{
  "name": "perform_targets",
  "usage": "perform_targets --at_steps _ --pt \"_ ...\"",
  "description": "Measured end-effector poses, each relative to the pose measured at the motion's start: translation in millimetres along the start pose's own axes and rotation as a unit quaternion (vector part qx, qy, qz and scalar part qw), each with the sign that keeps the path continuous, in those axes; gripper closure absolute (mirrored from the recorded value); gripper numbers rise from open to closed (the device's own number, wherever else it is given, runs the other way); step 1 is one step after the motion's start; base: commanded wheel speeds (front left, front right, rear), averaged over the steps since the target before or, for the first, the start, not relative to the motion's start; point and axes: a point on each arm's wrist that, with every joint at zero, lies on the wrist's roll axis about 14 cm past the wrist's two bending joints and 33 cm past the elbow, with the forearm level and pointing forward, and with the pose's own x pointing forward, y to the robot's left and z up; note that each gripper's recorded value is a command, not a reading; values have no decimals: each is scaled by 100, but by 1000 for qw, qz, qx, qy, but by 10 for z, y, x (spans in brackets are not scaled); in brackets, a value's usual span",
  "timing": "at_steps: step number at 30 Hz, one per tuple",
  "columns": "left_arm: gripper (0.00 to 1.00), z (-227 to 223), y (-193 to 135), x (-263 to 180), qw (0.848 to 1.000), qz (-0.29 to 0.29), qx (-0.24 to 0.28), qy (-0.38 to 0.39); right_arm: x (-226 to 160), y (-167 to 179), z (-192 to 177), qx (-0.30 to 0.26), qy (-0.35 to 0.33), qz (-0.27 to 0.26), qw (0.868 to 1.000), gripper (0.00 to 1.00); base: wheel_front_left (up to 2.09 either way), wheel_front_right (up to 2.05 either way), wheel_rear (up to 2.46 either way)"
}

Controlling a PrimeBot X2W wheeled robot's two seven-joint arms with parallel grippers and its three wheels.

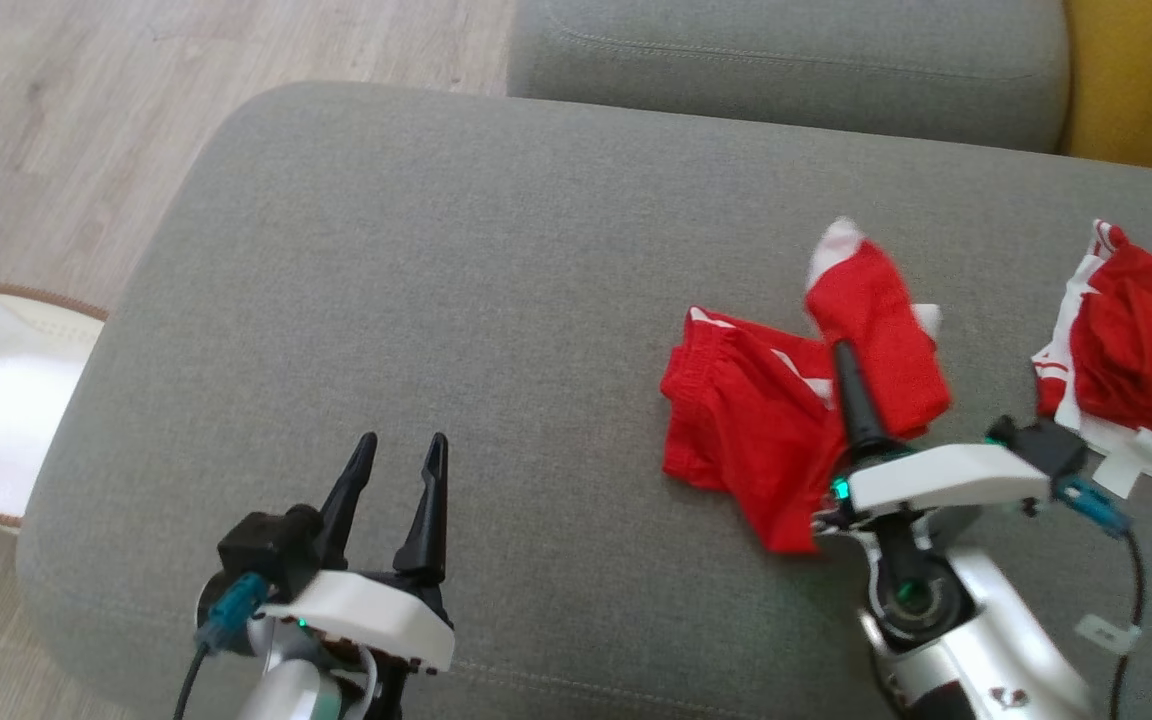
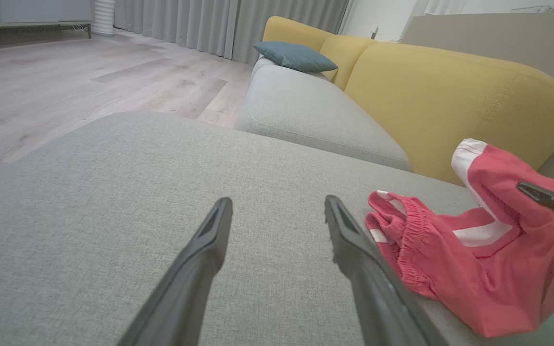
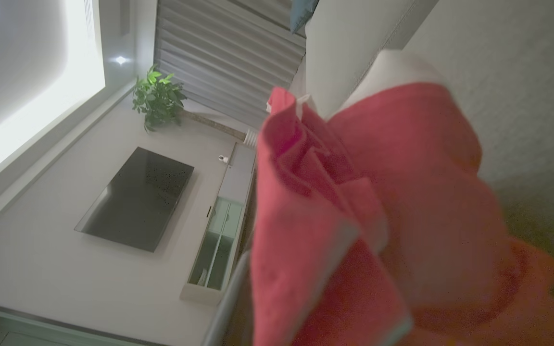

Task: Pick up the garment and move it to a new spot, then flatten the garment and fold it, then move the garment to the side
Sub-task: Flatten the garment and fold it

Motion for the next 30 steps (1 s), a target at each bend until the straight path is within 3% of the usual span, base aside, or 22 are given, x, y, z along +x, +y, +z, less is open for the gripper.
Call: perform_targets --at_steps 11,12,13,14,21,30 --pt "0 -59 107 -52 1000 19 0 10 190 61 -489 -43 70 11 997 100 0 0 0" --pt "0 -66 121 -59 1000 22 0 11 218 83 -522 -48 75 15 996 80 0 0 0" --pt "0 -72 135 -65 1000 25 -3 12 240 88 -556 -52 81 16 995 21 0 0 0" --pt "0 -79 148 -72 1000 28 -4 14 255 72 -600 -57 89 14 994 0 0 0 0" --pt "0 -91 213 -102 999 40 -3 16 207 -123 -907 -99 148 -5 984 0 0 0 0" --pt "0 -86 203 -91 999 40 -6 15 66 -136 -1251 -190 232 21 954 0 0 0 0"
